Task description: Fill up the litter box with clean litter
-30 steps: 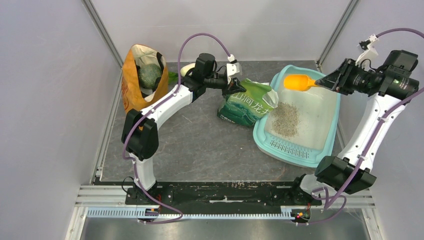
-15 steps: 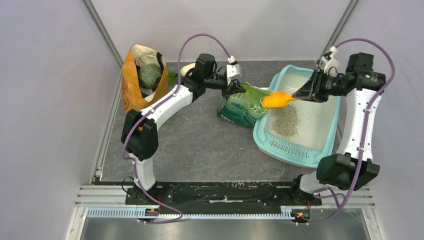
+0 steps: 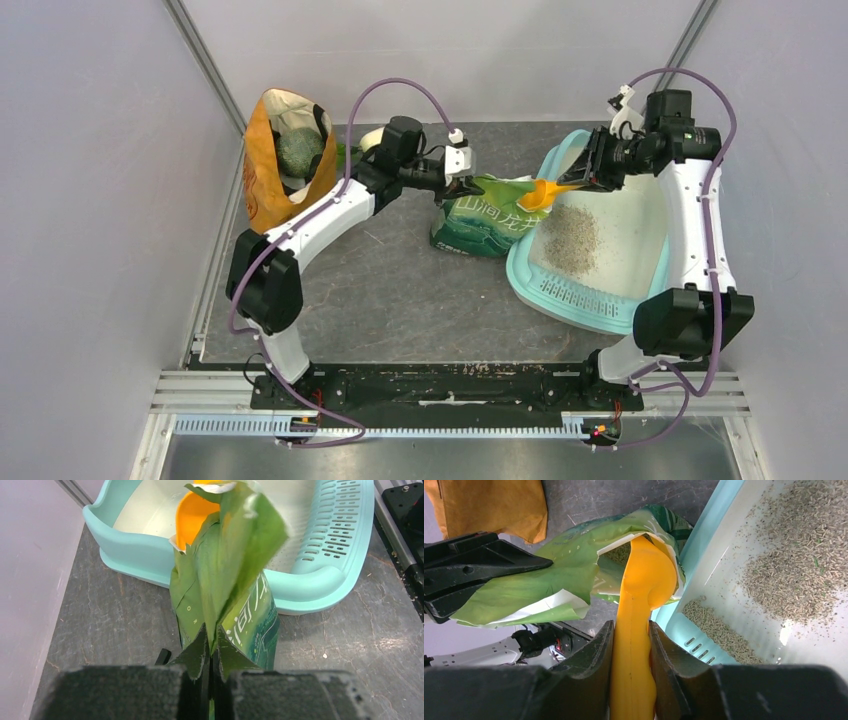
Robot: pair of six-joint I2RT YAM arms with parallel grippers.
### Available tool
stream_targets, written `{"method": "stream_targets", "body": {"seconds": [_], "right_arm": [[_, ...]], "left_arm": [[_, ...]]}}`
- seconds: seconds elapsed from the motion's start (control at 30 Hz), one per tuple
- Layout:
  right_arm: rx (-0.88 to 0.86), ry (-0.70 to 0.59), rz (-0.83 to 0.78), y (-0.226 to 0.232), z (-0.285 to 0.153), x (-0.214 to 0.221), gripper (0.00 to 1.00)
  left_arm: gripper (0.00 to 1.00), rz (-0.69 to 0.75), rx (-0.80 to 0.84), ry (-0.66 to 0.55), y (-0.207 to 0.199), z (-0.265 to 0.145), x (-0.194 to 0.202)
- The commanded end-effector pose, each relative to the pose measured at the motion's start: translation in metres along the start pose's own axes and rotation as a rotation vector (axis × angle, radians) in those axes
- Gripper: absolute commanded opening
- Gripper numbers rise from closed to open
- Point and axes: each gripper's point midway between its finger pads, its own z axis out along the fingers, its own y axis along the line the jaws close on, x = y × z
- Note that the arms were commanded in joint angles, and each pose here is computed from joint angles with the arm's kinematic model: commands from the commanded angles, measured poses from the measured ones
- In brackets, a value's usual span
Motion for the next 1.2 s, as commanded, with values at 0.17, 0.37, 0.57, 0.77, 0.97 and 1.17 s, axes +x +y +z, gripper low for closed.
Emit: {"method": "stream_targets", "body": {"seconds": [0.17,0.37,0.57,0.77,0.97,1.17], "right_arm": [[-0.122,-0.094,-0.062,0.045,-0.032,-0.028,0.0],[0.04,0.021,-0.037,0.017,-0.026,-0.012,0.0],[0.033,0.175,-0.118,0.027,-0.036,0.015,0.0],[0.028,0.226,-0.183,0.031,-0.039,0.027,0.0],[-0.066,-0.051,-0.246,0.069,-0.05,-0.025,0.0],[-0.012,-0.067,-0.262,0.057,-0.032,-0.032,0.0]], "left_arm": [[0.02,0.24,-0.016,-0.111,-0.002,-0.027,-0.069],[0.02,0.26,-0.016,-0.101,-0.002,-0.032,-0.068],[0.02,0.262,-0.014,-0.104,-0.002,-0.031,-0.069],[0.02,0.264,-0.019,-0.11,-0.001,-0.031,-0.071],[0.02,0.269,-0.017,-0.11,-0.001,-0.032,-0.073],[0.02,0.275,-0.012,-0.107,-0.002,-0.032,-0.072]]}}
